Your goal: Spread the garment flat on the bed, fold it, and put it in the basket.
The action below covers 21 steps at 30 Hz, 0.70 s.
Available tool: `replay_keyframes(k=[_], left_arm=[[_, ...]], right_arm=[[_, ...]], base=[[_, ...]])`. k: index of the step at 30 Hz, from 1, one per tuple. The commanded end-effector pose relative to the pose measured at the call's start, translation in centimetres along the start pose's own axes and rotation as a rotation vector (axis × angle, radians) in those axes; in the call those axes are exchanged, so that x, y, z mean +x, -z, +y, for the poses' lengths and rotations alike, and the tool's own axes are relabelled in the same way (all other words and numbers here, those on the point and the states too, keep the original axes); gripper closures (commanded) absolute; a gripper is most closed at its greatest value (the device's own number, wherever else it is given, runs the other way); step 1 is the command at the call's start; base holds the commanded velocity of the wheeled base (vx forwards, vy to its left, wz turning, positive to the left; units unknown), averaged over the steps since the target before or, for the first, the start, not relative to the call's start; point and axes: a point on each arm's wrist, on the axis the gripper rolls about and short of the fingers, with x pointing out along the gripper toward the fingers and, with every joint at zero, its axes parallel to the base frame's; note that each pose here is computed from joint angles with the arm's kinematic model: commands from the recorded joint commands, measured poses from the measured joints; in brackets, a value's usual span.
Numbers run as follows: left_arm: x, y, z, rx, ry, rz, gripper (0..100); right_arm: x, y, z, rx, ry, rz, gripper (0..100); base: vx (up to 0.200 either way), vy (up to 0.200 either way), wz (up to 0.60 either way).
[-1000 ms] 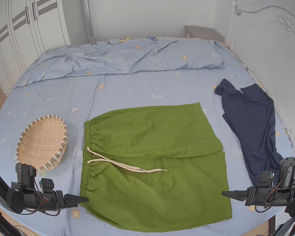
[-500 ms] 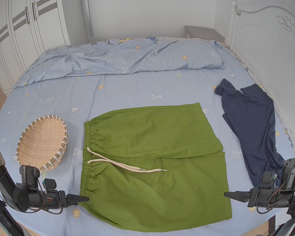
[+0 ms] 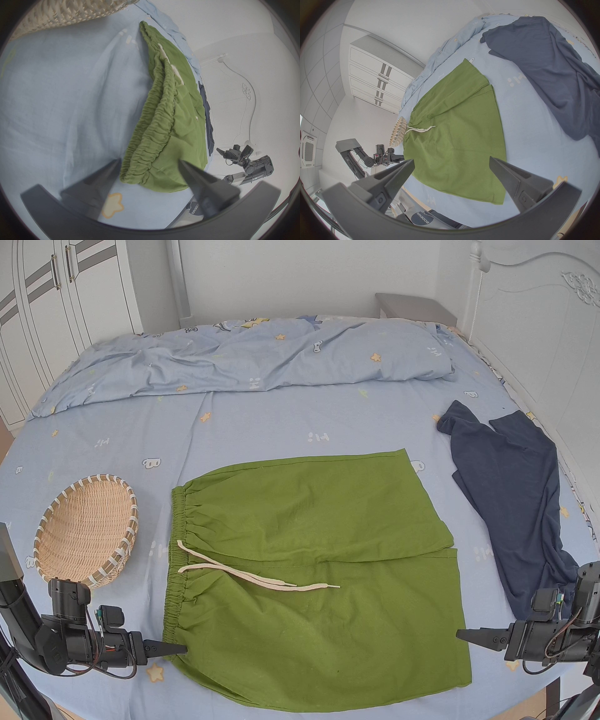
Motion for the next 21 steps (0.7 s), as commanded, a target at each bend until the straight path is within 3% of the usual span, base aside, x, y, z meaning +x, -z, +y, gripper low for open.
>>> replay_keyframes(k=[1,14,16,17,21], left_arm=[[0.1,0.1,0.2,-0.005,0.0,0.0,100],[-2.4,1.6,-0.3,-0.035,-0.027,-0.057,100],[-2.9,1.7,-0.3,-0.049,-0.037,-0.063,100],[-3.2,2.1,-0.3,-0.069,-0.044,-0.053,100],[-3.4,2.4,-0.7,-0.074,-0.018,-0.027,100]], right_arm=[[-0.1,0.5,-0.3,0.011,0.01,0.019,0],[0.1,1.1,-0.6,0.034,0.035,0.088,0],[0.4,1.5,-0.9,0.049,0.057,0.134,0],[1.1,2.1,-1.5,0.081,0.1,0.212,0],[2.2,2.8,-2.3,0.087,0.131,0.305,0]], base=[[0.0,0.0,0.0],[0.0,0.0,0.0],[0.0,0.0,0.0],[0.0,0.0,0.0],[0.0,0.0,0.0]])
